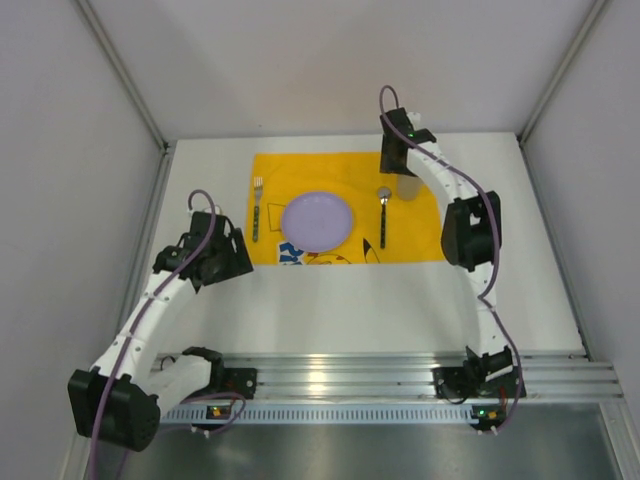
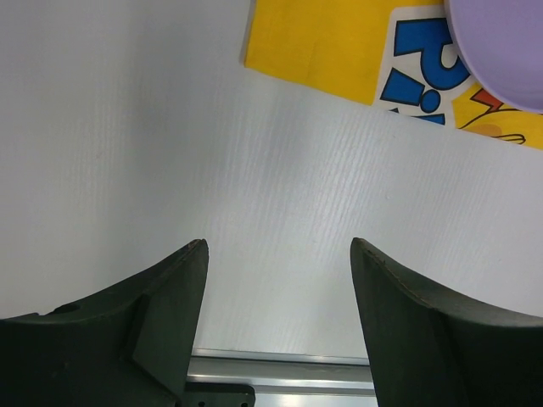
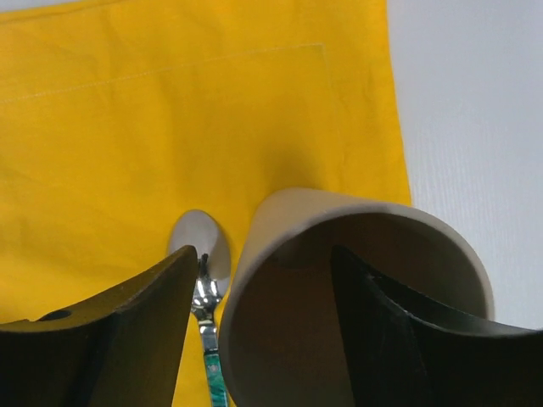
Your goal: Set the dinner table for one person
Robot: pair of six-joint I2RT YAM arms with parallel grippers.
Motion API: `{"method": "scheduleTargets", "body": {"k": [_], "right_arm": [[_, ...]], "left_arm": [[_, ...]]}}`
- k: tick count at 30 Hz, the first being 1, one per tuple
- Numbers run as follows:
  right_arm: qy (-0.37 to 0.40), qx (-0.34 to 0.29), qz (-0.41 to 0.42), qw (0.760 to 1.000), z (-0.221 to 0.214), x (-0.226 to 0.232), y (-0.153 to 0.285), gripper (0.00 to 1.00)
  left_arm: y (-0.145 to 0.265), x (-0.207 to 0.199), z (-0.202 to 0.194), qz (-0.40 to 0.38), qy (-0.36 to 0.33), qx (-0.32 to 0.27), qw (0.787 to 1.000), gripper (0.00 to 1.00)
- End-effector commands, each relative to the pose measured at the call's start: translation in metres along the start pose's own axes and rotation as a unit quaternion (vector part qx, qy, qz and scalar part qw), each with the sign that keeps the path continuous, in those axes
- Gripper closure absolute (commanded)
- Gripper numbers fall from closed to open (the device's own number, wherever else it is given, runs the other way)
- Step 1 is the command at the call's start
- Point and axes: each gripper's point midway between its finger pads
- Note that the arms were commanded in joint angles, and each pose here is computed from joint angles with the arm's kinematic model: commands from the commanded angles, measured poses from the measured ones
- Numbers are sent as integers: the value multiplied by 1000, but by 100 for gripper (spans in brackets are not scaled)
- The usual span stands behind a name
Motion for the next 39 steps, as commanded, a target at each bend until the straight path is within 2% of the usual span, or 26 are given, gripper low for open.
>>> {"method": "scheduleTargets", "body": {"k": [1, 2, 10, 13, 14, 16, 17, 18, 19, 20, 21, 22, 23, 24, 25, 26, 27, 28, 29, 30, 31, 33, 35, 37, 39], "right_arm": [[-29, -65, 19, 997, 48, -8, 47, 35], [-31, -74, 21, 997, 55, -11, 57, 32], [-44, -127, 50, 990, 93, -25, 131, 29], [-50, -152, 66, 985, 103, -32, 177, 28], [-56, -172, 82, 980, 110, -37, 208, 28], [-34, -174, 116, 977, 95, -27, 234, 26], [-39, -226, 172, 958, 107, -26, 286, 16], [12, -203, 210, 956, 71, -9, 281, 6], [30, -204, 267, 941, 53, 5, 302, 0], [24, -240, 296, 924, 46, -7, 345, 0], [6, -237, 323, 916, 29, -2, 357, 0], [19, -183, 348, 919, -16, 4, 340, 0], [8, -180, 369, 912, -34, -10, 358, 0], [-1, -124, 370, 921, -76, -12, 337, 0], [6, -93, 401, 911, -102, -11, 341, 0], [0, -101, 429, 898, -118, -22, 360, 0], [-16, -56, 434, 899, -154, -25, 346, 0], [-26, -44, 450, 892, -170, -29, 352, 0], [-44, -67, 470, 879, -178, -43, 371, 0], [-64, -46, 472, 878, -199, -48, 365, 0], [-76, -80, 494, 862, -202, -61, 384, 0], [-90, -74, 480, 869, -220, -78, 383, 0], [-102, -102, 463, 874, -224, -98, 387, 0], [-95, -103, 443, 886, -238, -116, 388, 0], [-98, -112, 437, 887, -239, -126, 394, 0]], "left_arm": [[-3, -3, 4, -1, 0, -9, 1000, 27], [-3, -3, 4, -1, 0, -9, 1000, 27], [-5, -6, 2, -4, -3, -3, 1000, 27], [-3, -6, 2, -3, -3, -4, 1000, 30], [-1, -4, 4, 1, 1, -11, 1000, 30], [2, -4, 7, -2, 3, -23, 1000, 30], [6, -5, 9, -8, 3, -34, 999, 30], [8, -5, 10, -11, 3, -40, 999, 30], [8, -6, 11, -15, 2, -44, 999, 30], [9, -7, 11, -18, 1, -45, 999, 30], [10, -8, 11, -23, 0, -45, 999, 29], [11, -10, 12, -26, -1, -46, 999, 29], [12, -11, 11, -29, -2, -46, 999, 26], [14, -12, 12, -33, -2, -50, 998, 24], [15, -13, 12, -37, -3, -51, 998, 22], [17, -15, 14, -41, -5, -55, 998, 20], [18, -16, 15, -46, -7, -58, 997, 18], [22, -16, 16, -49, -7, -68, 996, 16], [23, -17, 17, -52, -8, -71, 996, 12], [23, -16, 18, -52, -7, -74, 996, 7], [25, -16, 18, -50, -5, -77, 996, 7], [26, -16, 19, -52, -5, -79, 995, 6], [28, -15, 20, -52, -3, -85, 995, 6], [29, -16, 20, -55, -3, -88, 995, 6], [30, -16, 20, -55, -4, -90, 994, 7]]}}
Point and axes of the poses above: each gripper's point midway between its finger pads, its own y axis back along the fingers, its own x axis along the line the jaws close on, z = x × y, and after that the axes turned 1 degree about -y, right-handed
